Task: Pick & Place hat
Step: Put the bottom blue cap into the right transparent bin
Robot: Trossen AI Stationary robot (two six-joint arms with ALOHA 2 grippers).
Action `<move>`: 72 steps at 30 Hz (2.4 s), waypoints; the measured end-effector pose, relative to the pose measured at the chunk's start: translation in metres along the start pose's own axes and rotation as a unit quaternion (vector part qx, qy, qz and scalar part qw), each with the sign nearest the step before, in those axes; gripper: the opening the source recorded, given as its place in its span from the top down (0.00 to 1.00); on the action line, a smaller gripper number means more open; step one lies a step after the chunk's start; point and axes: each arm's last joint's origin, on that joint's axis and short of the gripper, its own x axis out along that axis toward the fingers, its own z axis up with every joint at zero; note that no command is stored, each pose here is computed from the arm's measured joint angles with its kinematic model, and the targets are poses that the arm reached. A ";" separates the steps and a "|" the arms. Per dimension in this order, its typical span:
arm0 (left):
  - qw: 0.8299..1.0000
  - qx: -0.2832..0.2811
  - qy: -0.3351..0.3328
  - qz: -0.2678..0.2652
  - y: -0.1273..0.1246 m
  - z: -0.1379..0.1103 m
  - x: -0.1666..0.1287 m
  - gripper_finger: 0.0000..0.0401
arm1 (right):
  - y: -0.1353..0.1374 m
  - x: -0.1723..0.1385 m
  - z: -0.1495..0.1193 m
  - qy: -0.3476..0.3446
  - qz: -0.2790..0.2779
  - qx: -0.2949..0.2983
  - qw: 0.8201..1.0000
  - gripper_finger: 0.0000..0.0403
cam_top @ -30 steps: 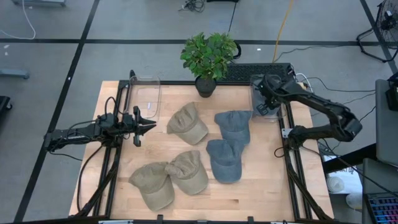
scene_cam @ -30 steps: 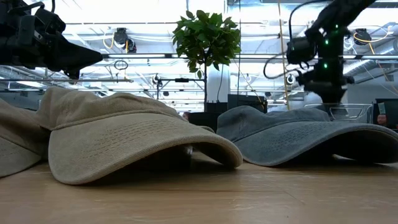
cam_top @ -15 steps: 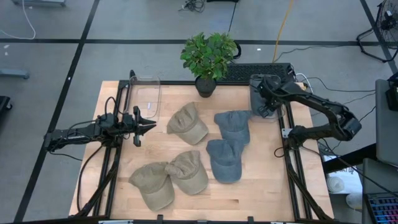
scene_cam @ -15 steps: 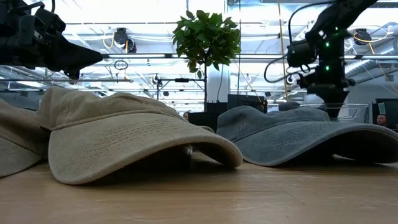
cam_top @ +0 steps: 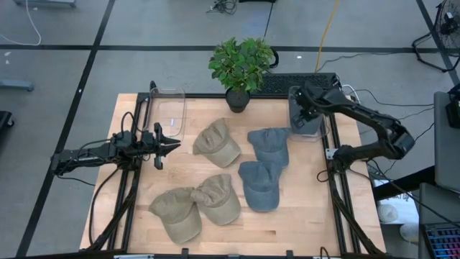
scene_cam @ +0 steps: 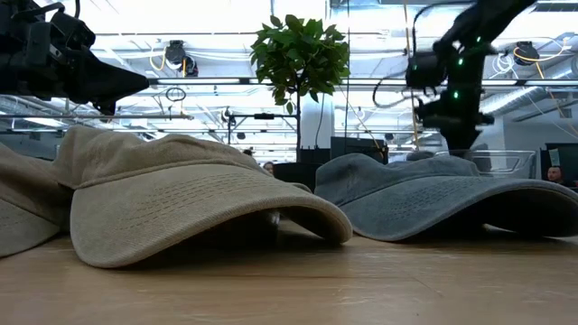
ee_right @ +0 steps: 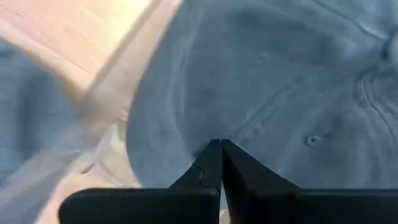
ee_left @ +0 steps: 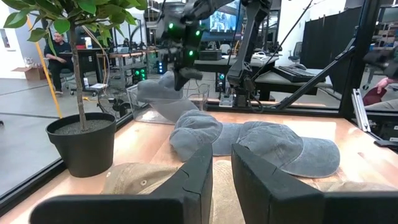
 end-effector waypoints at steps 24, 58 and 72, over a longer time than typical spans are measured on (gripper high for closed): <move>1.000 0.000 0.000 0.000 0.000 0.000 0.000 0.83 | 0.005 -0.025 -0.005 -0.057 0.028 0.001 0.998 1.00; 1.000 0.000 0.000 0.000 0.000 0.000 0.000 0.83 | 0.008 0.065 -0.029 0.097 -0.004 -0.007 0.995 1.00; 1.000 0.000 0.000 0.000 0.000 0.000 0.000 0.83 | 0.003 0.027 -0.028 0.016 0.016 0.014 1.000 1.00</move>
